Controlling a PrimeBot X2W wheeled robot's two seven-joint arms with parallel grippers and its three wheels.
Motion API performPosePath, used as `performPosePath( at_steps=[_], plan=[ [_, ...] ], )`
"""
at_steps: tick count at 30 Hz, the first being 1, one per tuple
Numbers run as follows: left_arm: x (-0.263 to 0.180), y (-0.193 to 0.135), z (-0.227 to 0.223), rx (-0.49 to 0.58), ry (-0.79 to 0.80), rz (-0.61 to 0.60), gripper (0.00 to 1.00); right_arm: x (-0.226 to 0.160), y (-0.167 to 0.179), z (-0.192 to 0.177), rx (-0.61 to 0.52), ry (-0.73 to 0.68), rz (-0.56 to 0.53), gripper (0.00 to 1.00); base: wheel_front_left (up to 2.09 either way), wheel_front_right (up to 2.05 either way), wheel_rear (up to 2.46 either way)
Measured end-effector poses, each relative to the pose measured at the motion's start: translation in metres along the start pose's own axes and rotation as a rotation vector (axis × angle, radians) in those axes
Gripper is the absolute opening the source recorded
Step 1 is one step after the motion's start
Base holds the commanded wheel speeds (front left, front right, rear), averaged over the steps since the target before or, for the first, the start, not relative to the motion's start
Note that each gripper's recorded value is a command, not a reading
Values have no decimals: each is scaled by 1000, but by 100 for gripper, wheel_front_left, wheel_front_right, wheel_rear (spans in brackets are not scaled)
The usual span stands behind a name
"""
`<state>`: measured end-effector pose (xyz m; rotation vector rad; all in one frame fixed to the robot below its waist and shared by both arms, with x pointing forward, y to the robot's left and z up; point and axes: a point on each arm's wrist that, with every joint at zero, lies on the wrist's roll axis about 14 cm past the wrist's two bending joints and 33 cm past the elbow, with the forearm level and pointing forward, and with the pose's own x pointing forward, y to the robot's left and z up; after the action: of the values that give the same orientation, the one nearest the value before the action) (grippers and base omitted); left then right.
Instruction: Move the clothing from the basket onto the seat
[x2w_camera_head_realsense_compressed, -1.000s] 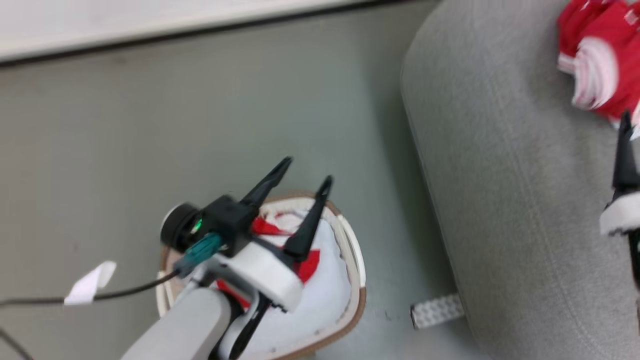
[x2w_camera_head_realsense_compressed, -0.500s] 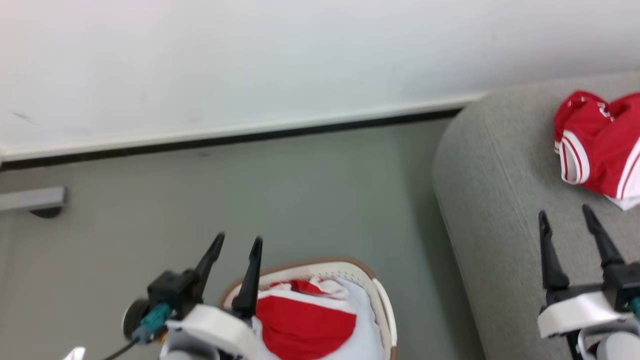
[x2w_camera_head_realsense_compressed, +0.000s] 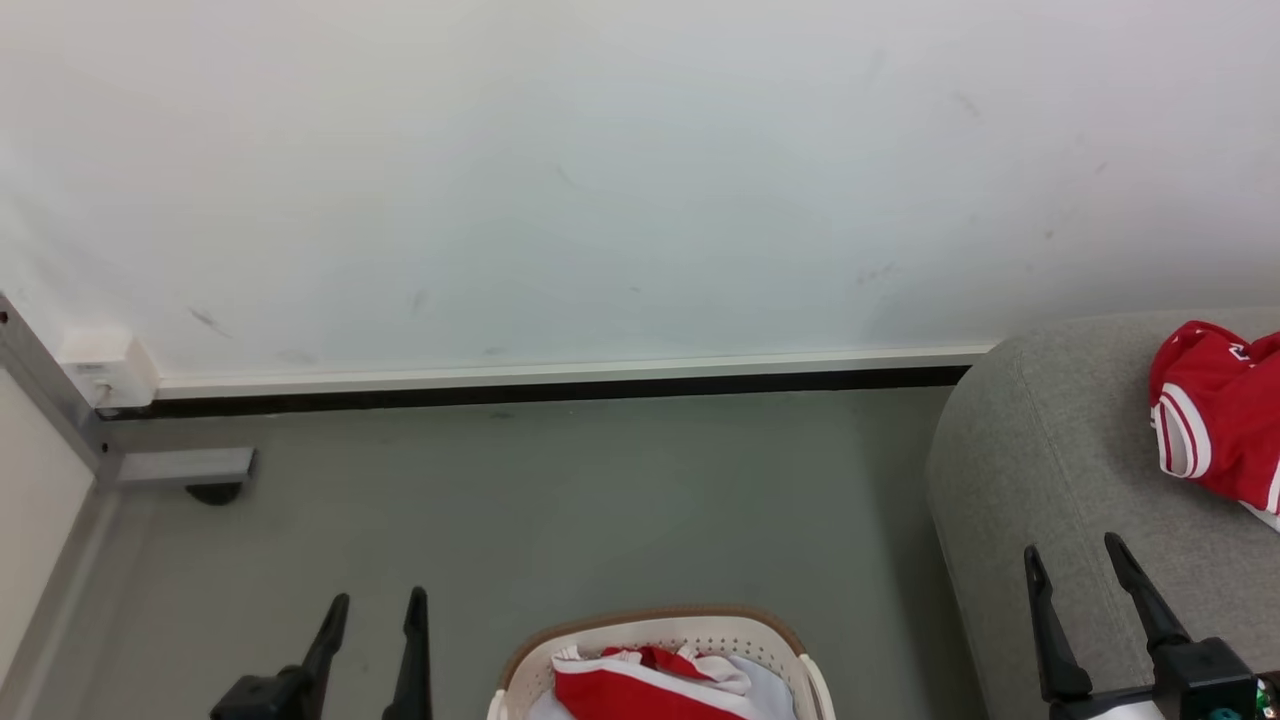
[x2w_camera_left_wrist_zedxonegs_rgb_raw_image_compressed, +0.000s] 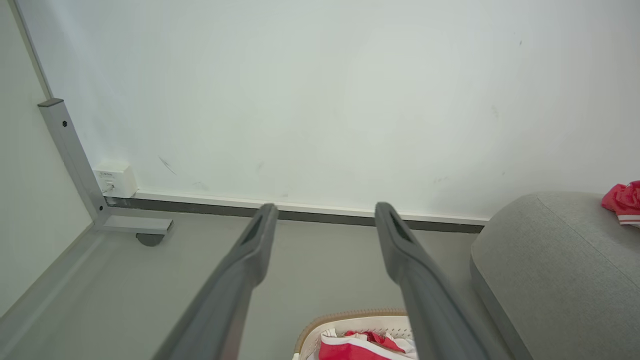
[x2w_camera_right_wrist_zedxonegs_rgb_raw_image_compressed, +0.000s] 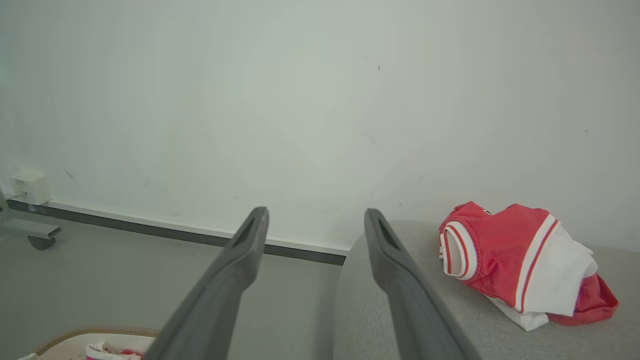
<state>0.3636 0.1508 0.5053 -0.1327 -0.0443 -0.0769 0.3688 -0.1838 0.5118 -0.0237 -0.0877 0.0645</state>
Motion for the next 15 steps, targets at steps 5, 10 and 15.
performPosePath(
  at_steps=[5, 10, 15],
  plan=[
    [-9, 6, 2, -6, -13, 17, 100, -7, 4, -3, 16, 7, 4, 100, 0, 0, 0],
    [-11, 10, 2, -2, -19, 24, 100, -9, 6, -6, 38, 18, 7, 100, 0, 0, 0],
    [-10, 8, 1, -9, -20, 19, 100, -10, 8, -9, 46, 25, 10, 100, 0, 0, 0]
  ],
)
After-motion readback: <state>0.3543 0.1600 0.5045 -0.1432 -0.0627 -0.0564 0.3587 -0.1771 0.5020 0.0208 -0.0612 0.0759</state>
